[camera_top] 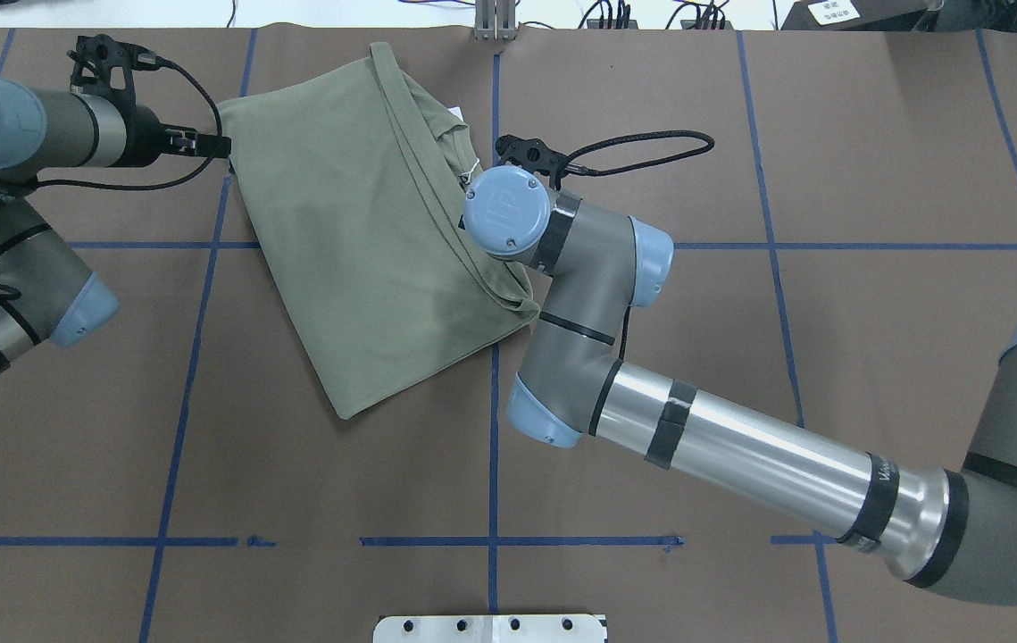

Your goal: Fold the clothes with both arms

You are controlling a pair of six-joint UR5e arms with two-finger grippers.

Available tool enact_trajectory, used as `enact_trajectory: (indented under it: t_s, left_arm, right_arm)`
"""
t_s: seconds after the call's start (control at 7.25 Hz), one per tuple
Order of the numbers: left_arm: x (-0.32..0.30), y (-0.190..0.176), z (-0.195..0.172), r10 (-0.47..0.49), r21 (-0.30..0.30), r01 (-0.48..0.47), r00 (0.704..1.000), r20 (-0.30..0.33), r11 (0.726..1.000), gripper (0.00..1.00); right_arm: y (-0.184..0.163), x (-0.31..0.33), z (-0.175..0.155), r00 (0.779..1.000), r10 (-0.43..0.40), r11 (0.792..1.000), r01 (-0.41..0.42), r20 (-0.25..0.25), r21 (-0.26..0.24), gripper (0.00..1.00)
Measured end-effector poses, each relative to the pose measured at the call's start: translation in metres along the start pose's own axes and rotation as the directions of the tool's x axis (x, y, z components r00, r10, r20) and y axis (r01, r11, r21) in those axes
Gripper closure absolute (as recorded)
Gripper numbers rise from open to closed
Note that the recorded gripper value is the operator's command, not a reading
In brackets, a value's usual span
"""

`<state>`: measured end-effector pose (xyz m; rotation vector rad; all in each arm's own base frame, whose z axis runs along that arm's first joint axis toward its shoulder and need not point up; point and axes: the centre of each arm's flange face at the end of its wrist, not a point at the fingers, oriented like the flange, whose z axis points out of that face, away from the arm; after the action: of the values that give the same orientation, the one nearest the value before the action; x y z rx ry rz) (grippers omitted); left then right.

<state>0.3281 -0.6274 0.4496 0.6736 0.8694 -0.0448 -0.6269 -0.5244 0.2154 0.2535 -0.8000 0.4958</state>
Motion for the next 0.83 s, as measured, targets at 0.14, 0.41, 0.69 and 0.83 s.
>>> enact_trajectory:
  t_s: [0.14, 0.41, 0.69, 0.83]
  left_arm:
    - [0.000, 0.000, 0.000, 0.000, 0.001, 0.000, 1.000, -0.001, 1.000, 0.00]
    - [0.001, 0.000, -0.001, 0.000, 0.003, 0.000, 1.000, -0.003, 1.000, 0.00]
    - [0.002, -0.001, -0.002, 0.000, 0.004, 0.000, 1.000, -0.005, 1.000, 0.00]
    - [0.003, -0.001, -0.002, 0.001, 0.004, -0.001, 1.000, -0.006, 1.000, 0.00]
  right_arm:
    - [0.018, 0.022, -0.015, 1.000, -0.012, 1.000, 0.012, -0.003, -0.014, 1.00]
    - [0.079, 0.082, -0.060, 0.998, -0.063, 0.998, 0.063, -0.002, -0.029, 1.00]
    - [0.130, 0.130, -0.092, 0.996, -0.088, 0.996, 0.088, -0.012, -0.025, 1.00]
    - [0.139, 0.144, -0.097, 0.995, -0.095, 0.995, 0.095, -0.018, -0.023, 1.00]
